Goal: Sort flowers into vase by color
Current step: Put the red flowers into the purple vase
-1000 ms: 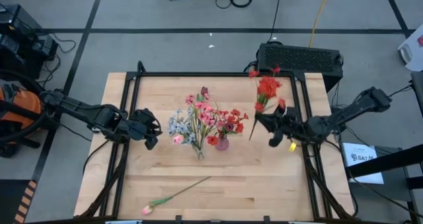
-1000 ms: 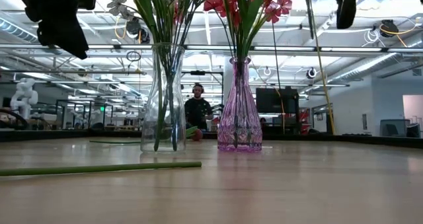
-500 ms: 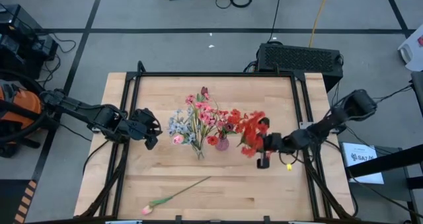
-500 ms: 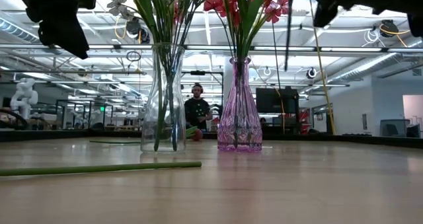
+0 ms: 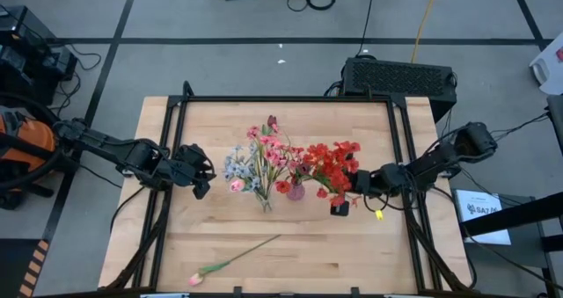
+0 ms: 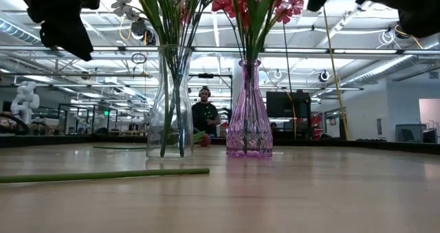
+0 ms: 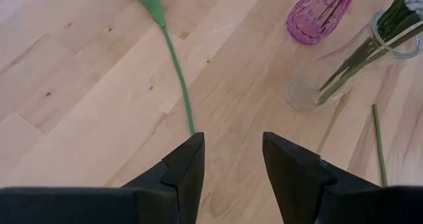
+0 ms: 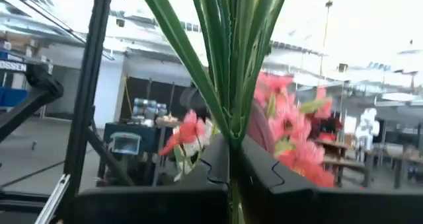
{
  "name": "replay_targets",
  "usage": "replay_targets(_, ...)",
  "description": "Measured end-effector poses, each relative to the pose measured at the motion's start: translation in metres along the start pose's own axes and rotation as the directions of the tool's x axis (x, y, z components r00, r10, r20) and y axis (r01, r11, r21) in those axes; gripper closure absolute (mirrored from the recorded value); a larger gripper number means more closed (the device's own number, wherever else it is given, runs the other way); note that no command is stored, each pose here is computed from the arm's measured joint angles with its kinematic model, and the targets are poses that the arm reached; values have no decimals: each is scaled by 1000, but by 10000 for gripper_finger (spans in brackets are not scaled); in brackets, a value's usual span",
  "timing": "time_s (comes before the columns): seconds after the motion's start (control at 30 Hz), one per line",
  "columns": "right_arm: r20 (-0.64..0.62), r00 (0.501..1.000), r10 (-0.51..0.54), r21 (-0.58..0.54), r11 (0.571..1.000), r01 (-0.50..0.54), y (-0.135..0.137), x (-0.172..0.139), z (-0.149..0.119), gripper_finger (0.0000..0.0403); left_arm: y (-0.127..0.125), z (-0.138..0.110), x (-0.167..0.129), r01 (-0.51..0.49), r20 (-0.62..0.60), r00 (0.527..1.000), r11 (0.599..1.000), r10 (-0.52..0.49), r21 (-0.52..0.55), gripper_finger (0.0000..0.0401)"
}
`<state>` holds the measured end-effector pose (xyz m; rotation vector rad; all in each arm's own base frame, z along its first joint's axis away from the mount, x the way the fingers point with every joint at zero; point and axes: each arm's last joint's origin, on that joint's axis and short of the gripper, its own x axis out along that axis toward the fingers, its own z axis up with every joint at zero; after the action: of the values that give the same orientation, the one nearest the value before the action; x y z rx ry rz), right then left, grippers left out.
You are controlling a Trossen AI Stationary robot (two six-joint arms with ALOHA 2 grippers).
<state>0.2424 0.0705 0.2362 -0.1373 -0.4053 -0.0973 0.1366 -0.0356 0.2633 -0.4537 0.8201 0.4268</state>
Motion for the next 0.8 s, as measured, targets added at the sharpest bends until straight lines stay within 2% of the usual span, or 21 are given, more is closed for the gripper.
replay_targets(0.57, -62, 998, 5, 51, 999, -2, -3, 5, -24, 402, 0, 0, 0, -1, -1, 1000, 1000, 1, 1, 241)
replay_targets(0.8, -28, 1000, -11, 46, 999, 12, -4, 5, -19, 402, 0, 0, 0, -1, -1, 1000, 1000, 1, 1, 241)
